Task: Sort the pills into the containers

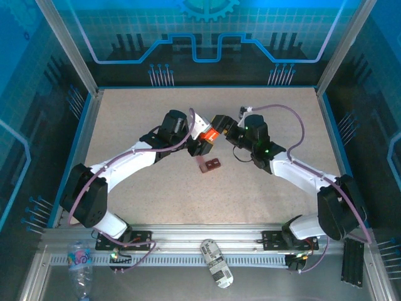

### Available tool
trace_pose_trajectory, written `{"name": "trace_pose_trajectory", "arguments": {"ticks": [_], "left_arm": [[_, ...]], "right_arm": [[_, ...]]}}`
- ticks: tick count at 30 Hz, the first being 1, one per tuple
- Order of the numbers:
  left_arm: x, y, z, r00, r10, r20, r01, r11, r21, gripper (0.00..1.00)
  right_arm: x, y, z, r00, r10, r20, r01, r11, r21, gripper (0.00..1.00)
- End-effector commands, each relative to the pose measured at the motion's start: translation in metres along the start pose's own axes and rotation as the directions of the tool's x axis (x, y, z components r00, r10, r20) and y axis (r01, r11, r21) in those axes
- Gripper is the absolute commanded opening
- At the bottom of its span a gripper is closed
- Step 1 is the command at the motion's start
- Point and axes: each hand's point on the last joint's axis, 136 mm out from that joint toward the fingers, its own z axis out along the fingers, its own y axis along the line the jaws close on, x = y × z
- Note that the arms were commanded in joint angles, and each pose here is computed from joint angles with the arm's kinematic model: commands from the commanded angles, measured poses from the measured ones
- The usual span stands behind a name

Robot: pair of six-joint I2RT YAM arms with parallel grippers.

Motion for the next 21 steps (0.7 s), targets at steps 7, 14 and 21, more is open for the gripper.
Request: {"name": "trace_pose_trajectory", "arguments": {"ticks": [7, 14, 21], "left_arm": [[-0.018, -0.005, -0.008, 0.998, 0.035, 0.055, -0.035, 0.999, -0.002, 0.0], [-0.025, -0.011, -0.014, 0.997, -0.013, 0.072, 0.008, 0.998, 0.07, 0.0], [-0.032, -0.038, -0.032, 0.995, -0.08, 0.056, 0.061, 0.956, 0.288, 0.0]], "right_arm": [[0.007, 0.02, 0.009, 0.999, -0.008, -0.054, 0.003, 0.996, -0.091, 0.47], [0.007, 0.025, 0.007, 0.984, -0.105, -0.141, 0.066, 0.964, -0.258, 0.39], [0.009, 0.012, -0.007, 0.897, -0.423, -0.129, 0.331, 0.836, -0.438, 0.41]]}}
